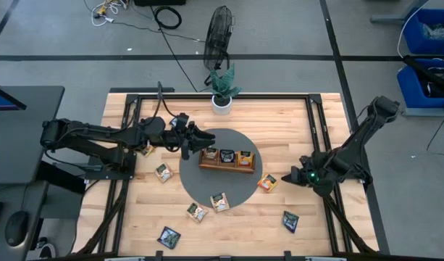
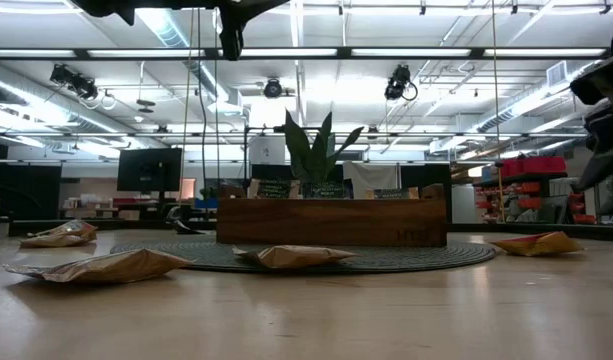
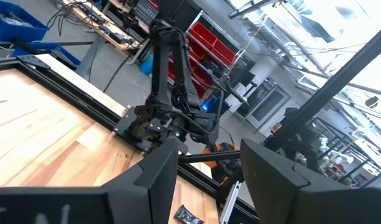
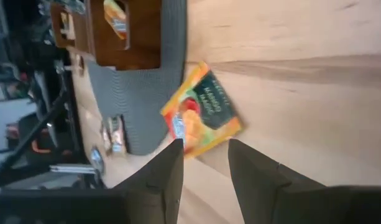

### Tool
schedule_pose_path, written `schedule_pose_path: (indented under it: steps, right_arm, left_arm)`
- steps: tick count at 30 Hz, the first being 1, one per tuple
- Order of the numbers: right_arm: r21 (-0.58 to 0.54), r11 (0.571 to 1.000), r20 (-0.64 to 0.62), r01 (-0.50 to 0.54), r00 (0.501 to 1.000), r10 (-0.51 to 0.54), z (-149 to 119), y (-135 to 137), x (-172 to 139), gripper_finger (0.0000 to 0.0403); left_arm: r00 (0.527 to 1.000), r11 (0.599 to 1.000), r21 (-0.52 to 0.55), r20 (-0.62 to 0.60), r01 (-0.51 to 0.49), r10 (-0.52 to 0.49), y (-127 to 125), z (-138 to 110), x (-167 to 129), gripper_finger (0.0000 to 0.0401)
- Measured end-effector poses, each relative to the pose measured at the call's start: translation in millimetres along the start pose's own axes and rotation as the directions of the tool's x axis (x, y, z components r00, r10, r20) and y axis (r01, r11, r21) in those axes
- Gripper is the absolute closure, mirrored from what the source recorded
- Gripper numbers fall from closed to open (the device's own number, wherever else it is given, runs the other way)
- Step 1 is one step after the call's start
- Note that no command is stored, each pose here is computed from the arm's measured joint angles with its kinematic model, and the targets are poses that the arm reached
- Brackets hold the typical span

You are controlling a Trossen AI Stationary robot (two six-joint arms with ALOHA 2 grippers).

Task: Pick & Place Tea
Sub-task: Put the yellow tea bag into the right section of the wooden organizer

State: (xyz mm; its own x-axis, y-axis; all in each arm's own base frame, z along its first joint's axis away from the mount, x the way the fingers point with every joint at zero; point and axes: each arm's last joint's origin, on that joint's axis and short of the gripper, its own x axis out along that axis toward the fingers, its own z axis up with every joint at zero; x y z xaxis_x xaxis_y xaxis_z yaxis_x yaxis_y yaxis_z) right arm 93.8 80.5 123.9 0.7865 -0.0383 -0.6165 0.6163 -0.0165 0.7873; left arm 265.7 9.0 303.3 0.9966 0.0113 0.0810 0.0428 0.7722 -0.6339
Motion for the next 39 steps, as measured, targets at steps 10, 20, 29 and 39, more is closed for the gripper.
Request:
schedule_pose_path:
  steps: [10, 20, 29, 39]
  right_arm:
    - [0.097, 0.989, -0.032, 0.11, 0.994, -0.107, -8.4, -3.5, 22.4, 0.0268]
    - [0.138, 0.983, 0.022, 0.119, 0.992, -0.123, -8.2, -3.1, 41.9, 0.0268]
    - [0.103, 0.985, 0.055, 0.14, 0.988, -0.147, -7.0, 4.7, 51.6, 0.0271]
    - [0.052, 0.986, 0.092, 0.159, 0.982, -0.163, -7.4, 12.2, 59.6, 0.0393]
  left_arm:
    - [1.0, 1.0, 0.008, 0.007, -0.008, 0.008, 2.3, 2.0, -0.1, 0.022]
    - [1.0, 1.0, 0.007, -0.008, 0.009, -0.009, 1.8, 1.5, -0.1, 0.022]
    - [1.0, 1.0, 0.007, -0.008, 0.008, -0.008, 2.0, 1.5, -0.1, 0.022]
    - [1.0, 1.0, 0.005, -0.008, 0.008, -0.008, 2.0, 1.5, -0.1, 0.022]
